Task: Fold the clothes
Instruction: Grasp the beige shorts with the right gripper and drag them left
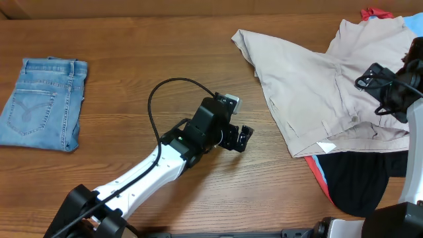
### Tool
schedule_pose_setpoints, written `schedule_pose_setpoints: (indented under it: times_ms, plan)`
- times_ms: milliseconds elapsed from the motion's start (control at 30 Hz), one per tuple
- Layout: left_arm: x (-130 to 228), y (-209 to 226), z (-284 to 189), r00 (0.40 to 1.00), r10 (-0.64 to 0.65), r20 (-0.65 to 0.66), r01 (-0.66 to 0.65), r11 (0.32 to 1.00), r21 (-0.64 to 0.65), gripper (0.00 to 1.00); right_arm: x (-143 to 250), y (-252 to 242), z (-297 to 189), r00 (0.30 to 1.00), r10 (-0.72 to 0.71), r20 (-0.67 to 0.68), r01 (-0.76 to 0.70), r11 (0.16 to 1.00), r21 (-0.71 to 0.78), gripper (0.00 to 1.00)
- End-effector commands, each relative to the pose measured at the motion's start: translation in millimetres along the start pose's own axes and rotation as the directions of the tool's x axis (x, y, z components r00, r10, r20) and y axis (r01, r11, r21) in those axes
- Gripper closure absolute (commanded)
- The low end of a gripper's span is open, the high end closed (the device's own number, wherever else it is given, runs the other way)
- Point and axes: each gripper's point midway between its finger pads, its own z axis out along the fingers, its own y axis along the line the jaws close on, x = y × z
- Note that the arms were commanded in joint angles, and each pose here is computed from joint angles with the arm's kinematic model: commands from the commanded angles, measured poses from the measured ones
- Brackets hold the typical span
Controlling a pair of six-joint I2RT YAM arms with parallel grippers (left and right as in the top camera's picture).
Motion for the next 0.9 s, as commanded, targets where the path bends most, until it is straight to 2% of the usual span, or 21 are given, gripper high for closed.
schedule_pose_setpoints:
  times_ms: [0,133,267,367,500,667,767,867]
  plan:
    - [-29.4,18.9,-18.0,0.995,-0.055,0.077,0.058,0.997,-0.040,0.00,34.4,17.0,21.5,0.986,-0.109,-0.126,0.098,0.991,-0.092,0.00]
    - [-42.1,51.9,-39.8,0.987,-0.112,0.119,0.124,0.988,-0.098,0.00,87.3,26.1,45.3,0.948,-0.149,-0.281,0.114,0.984,-0.137,0.00]
    - [-54.0,90.5,-64.4,0.969,-0.172,0.177,0.201,0.966,-0.161,0.00,135.6,41.3,63.6,0.903,-0.216,-0.372,0.150,0.969,-0.198,0.00]
    - [-60.0,118.7,-82.2,0.952,-0.214,0.221,0.259,0.944,-0.202,0.00,170.9,44.7,74.5,0.873,-0.215,-0.438,0.148,0.972,-0.183,0.00]
    - [-62.5,144.8,-102.2,0.931,-0.253,0.261,0.317,0.918,-0.239,0.00,200.0,47.2,88.9,0.863,-0.181,-0.472,0.120,0.980,-0.158,0.00]
    - [-61.3,162.6,-118.8,0.915,-0.283,0.288,0.360,0.894,-0.266,0.00,216.8,52.2,107.5,0.873,-0.206,-0.442,0.140,0.974,-0.177,0.02]
    - [-58.1,164.6,-120.7,0.914,-0.292,0.281,0.368,0.889,-0.272,0.00,219.9,53.9,116.8,0.887,-0.199,-0.417,0.133,0.974,-0.183,0.09]
    - [-54.5,164.9,-120.1,0.915,-0.300,0.269,0.372,0.886,-0.277,0.00,220.0,54.6,121.0,0.893,-0.202,-0.402,0.133,0.972,-0.191,0.25]
